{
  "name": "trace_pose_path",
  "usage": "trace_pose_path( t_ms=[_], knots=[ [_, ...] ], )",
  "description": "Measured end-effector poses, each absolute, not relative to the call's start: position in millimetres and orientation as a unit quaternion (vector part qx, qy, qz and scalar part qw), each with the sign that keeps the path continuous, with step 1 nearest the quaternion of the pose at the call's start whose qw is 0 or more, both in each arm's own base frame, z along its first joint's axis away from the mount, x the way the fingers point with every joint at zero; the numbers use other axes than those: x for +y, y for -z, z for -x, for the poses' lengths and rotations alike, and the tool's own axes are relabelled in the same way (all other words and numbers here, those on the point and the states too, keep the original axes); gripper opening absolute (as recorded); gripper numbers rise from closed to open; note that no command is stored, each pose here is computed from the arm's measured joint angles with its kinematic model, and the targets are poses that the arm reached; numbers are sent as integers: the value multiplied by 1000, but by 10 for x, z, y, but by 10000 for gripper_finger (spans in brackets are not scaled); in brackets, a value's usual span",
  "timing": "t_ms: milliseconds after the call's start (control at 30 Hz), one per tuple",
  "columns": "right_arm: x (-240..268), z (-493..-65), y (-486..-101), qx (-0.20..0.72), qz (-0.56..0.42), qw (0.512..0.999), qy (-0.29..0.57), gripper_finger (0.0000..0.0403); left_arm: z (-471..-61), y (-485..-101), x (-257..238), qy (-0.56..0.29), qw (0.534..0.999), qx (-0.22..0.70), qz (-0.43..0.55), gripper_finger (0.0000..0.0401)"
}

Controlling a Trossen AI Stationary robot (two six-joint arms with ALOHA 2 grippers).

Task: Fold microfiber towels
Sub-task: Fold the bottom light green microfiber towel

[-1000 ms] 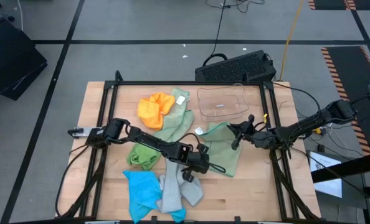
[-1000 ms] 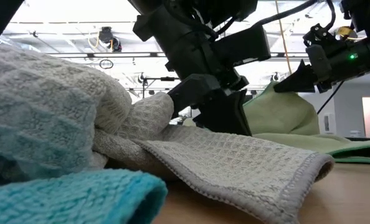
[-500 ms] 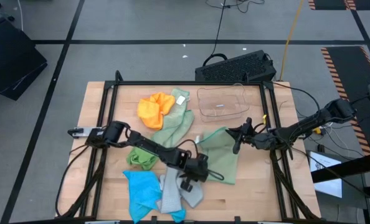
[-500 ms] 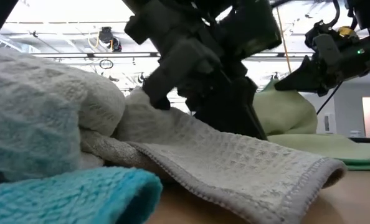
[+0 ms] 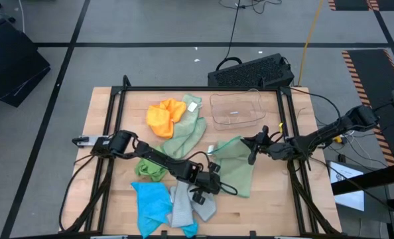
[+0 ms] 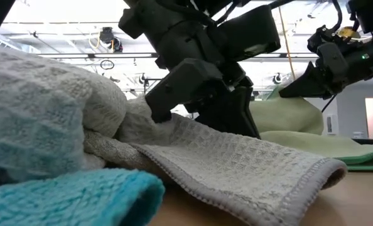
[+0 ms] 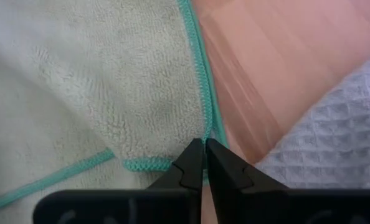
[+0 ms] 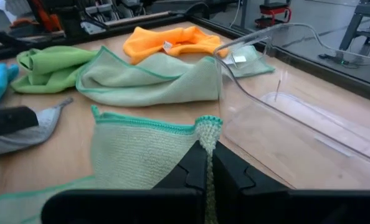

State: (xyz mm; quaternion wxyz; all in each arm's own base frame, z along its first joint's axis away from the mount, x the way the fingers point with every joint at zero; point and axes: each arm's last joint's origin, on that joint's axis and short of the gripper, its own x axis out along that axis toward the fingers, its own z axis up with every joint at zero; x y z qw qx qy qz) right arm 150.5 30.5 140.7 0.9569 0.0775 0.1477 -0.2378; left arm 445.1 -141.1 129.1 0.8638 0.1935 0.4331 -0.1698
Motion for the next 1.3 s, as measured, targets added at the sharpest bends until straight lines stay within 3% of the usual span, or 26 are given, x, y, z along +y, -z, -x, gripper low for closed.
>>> trace_pose_path(
  t_ms=[300, 567, 733, 933, 1300],
  knots=[
    [305, -1507, -1412, 145, -79, 957, 239, 4, -4423, -1368, -1361, 171, 863, 447, -162, 28],
    [304, -1508, -1415, 139, -94, 955, 243, 4, -4432, -1426, -1363, 186, 870, 440, -120, 101],
    [307, -1513, -1426, 132, -104, 956, 242, 4, -4351, -1726, -1385, 176, 878, 425, -133, 126],
    [310, -1521, -1443, 123, -113, 956, 240, 4, -4332, -1805, -1356, 157, 882, 424, -131, 119],
    [376, -1513, -1461, 116, -119, 961, 219, 4, -4472, -1219, -1358, 136, 872, 464, -81, 61]
  ],
)
